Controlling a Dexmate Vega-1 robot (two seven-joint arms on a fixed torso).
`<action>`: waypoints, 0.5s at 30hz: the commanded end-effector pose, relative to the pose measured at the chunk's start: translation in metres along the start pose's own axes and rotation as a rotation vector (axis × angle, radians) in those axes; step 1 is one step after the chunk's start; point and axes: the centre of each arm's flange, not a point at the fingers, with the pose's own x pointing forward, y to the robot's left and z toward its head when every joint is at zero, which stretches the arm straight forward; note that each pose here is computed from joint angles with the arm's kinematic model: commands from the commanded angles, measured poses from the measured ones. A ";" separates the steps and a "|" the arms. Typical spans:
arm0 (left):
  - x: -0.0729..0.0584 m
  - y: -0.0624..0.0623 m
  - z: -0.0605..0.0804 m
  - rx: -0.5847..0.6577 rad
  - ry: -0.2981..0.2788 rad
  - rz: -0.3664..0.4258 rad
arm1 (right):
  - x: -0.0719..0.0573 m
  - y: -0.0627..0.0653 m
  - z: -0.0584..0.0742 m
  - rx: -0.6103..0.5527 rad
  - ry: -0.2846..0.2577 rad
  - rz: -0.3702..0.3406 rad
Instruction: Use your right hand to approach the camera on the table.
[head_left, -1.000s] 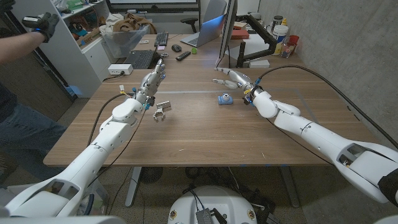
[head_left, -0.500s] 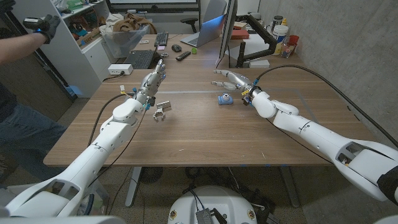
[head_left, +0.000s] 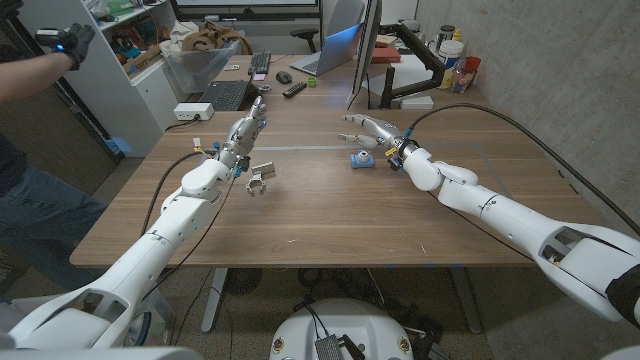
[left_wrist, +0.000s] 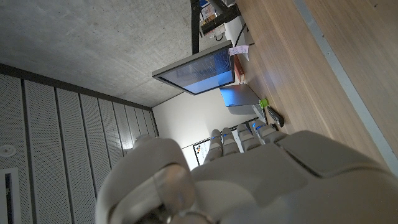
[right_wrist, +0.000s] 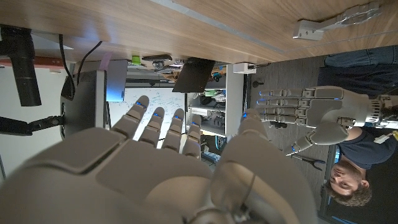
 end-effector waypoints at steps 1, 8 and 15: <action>-0.002 -0.001 0.003 0.017 -0.004 -0.006 | 0.005 0.004 0.008 -0.047 -0.020 0.010; -0.004 0.000 0.003 0.020 -0.004 -0.005 | 0.007 0.007 0.011 -0.076 -0.021 0.013; -0.004 0.000 0.003 0.022 -0.003 -0.010 | 0.007 0.012 0.010 -0.100 -0.011 0.026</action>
